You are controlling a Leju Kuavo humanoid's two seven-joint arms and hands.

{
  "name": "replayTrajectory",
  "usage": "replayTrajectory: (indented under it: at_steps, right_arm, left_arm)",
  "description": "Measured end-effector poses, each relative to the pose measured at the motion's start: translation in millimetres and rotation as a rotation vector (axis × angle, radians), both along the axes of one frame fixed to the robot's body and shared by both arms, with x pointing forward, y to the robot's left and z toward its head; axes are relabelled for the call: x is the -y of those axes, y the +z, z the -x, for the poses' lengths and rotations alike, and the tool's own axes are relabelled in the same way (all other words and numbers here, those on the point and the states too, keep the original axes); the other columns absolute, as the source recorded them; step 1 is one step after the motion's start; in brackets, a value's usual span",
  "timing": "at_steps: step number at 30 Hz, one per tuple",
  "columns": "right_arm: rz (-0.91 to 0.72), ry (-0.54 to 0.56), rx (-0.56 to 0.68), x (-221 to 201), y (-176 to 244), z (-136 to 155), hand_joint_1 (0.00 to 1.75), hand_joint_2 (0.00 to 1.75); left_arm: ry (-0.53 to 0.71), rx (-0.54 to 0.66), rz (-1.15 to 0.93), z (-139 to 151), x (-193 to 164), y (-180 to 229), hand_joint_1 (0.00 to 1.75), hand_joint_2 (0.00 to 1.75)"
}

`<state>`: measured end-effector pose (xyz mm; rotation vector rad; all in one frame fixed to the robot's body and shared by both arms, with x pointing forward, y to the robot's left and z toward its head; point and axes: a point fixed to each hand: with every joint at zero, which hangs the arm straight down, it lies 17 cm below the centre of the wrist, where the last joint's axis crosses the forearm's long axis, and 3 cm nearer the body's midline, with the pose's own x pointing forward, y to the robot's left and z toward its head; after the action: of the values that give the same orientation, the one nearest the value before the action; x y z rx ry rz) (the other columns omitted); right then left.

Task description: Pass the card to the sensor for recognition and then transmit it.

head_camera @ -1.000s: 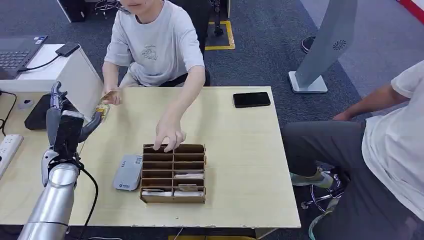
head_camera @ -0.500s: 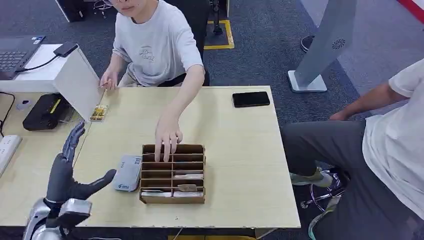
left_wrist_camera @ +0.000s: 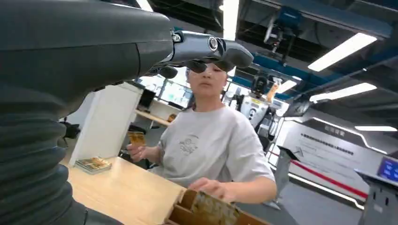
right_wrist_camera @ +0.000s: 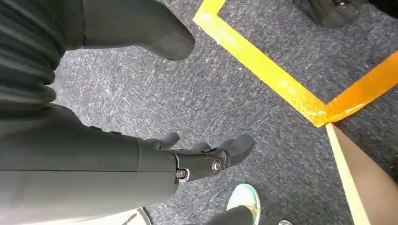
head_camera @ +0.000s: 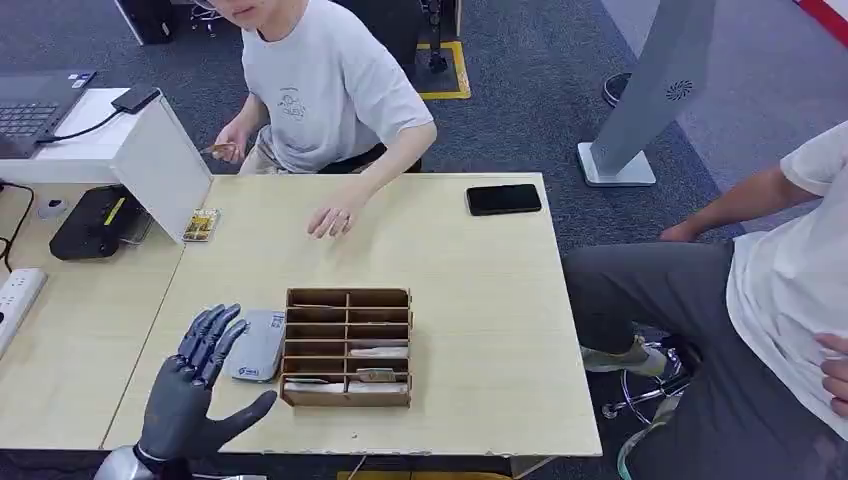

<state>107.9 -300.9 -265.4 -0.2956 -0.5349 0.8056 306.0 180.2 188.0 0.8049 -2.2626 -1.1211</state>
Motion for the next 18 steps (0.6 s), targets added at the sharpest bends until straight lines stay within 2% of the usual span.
replayTrajectory:
  at_steps: [3,8,18]
  right_arm:
    - [0.0,0.007,-0.008,0.4,-0.2,-3.2,0.0,1.75]
    - [0.008,0.007,-0.007,4.7,0.1,-6.1,0.0,1.75]
    - [0.012,0.007,-0.005,7.0,0.5,-7.5,0.0,1.75]
  left_arm:
    - [-0.018,-0.002,-0.121,3.3,19.4,-25.1,0.0,1.75]
    - [-0.061,-0.061,-0.154,7.8,32.7,-52.1,0.0,1.75]
    - [-0.102,-0.089,-0.174,14.1,43.2,-66.8,0.0,1.75]
